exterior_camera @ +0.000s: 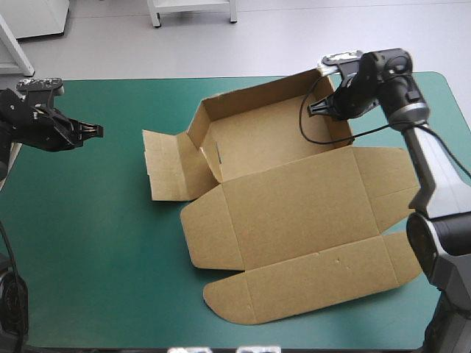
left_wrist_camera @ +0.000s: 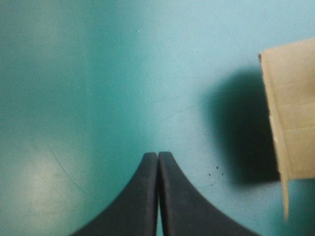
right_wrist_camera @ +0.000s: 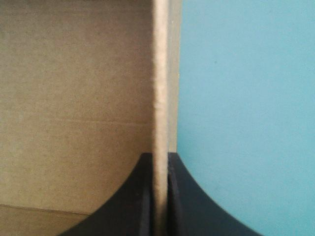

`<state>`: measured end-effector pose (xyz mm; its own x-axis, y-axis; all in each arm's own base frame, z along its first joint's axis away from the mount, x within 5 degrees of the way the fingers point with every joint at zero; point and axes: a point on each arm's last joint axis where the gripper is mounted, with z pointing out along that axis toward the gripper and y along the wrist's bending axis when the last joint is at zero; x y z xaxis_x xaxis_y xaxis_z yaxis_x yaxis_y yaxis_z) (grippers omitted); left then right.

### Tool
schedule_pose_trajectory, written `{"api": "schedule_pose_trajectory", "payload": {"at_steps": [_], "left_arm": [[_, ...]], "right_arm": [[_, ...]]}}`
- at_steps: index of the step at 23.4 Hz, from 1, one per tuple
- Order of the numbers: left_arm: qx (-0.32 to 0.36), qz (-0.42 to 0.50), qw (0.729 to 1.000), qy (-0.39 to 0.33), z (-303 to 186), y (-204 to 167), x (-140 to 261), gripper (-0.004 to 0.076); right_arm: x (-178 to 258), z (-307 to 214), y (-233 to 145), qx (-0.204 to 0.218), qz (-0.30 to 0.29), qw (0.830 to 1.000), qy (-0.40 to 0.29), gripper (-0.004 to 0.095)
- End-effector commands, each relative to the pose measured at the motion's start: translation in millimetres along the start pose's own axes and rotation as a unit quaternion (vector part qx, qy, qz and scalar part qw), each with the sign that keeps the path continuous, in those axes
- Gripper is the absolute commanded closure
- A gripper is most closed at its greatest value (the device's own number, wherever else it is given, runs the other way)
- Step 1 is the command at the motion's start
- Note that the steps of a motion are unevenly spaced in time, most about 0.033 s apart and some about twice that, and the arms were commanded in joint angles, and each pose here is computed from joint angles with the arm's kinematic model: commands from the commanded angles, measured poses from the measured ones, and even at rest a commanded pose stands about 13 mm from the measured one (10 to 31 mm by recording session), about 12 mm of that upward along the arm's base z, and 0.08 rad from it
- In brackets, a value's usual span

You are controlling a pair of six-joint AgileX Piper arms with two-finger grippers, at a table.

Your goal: Fold the box

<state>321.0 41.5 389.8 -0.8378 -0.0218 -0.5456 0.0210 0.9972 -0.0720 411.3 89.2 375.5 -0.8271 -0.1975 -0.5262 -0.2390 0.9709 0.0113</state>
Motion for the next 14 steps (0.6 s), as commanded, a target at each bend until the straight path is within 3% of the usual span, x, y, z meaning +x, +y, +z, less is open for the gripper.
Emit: {"api": "schedule_pose_trajectory", "payload": {"at_steps": [1,4,6,14], "left_arm": [[0.007,-0.003,0.999,-0.036,-5,-2,-9,0.0732],[0.047,-0.018,0.998,-0.021,22,-4,-15,0.0732],[0.070,-0.019,0.997,-0.011,38,-5,-17,0.0732],[0.203,-0.033,0.978,-0.032,67,-21,-28,0.0732]], "right_arm": [[0,-78,-18,-0.017,0.025,0.995,-0.090,0.0925],[11,-130,-36,-0.042,0.049,0.987,-0.148,0.0925],[20,-160,-40,-0.033,0.054,0.982,-0.180,0.0925],[40,-218,-26,-0.069,0.043,0.966,-0.247,0.0925]]}}
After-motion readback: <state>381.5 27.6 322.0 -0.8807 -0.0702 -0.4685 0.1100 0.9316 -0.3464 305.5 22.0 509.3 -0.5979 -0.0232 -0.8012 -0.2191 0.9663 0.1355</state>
